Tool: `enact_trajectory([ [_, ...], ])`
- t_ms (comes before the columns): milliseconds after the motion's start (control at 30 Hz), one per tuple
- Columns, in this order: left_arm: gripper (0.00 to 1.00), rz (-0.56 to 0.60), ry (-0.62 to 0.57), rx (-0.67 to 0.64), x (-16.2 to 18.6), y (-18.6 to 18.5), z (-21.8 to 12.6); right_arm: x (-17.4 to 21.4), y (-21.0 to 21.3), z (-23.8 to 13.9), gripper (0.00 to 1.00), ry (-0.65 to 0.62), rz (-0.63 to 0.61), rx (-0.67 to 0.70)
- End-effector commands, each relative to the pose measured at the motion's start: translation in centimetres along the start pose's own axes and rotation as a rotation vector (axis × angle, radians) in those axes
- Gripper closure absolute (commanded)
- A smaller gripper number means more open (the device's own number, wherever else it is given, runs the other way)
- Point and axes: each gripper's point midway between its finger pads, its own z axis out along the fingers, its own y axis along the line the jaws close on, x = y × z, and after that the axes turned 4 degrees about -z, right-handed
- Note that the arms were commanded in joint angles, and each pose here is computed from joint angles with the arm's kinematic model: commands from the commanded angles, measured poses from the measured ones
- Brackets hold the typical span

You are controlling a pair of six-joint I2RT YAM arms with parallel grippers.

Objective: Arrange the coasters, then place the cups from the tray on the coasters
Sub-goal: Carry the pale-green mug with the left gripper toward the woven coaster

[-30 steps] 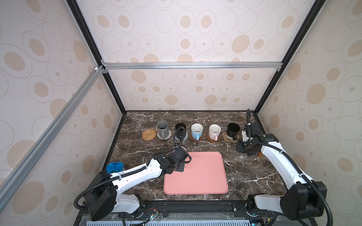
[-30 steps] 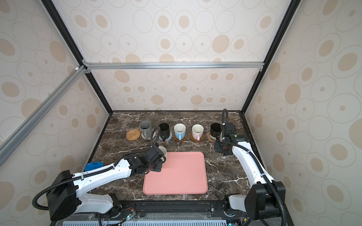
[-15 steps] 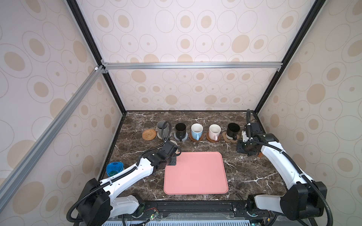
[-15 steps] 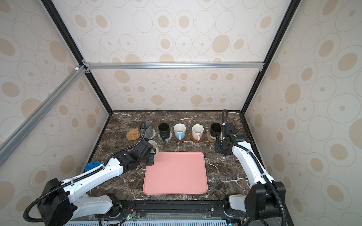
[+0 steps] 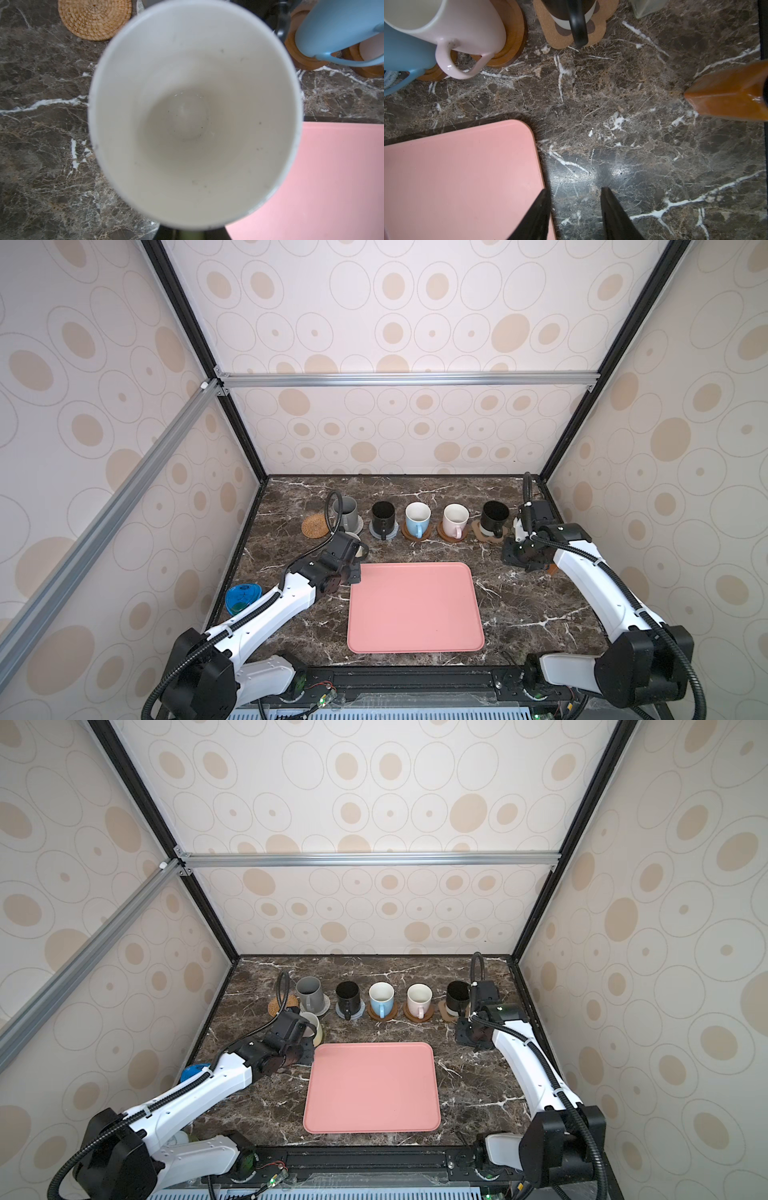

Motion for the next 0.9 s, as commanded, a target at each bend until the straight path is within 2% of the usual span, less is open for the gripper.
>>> enact_trajectory([
  [0,0.88,-0.003,-0.106,0.037,-3.1,-0.4,-1.0,-0.3,-0.4,-0.8,0.57,-0.007,0.019,0.019],
  [867,0.89,-0.045,-0.162,-0.054,-9.0,6.4,0.8,-0.6,-1.0,-1.6,0.57,-0.008,0.040,0.052],
])
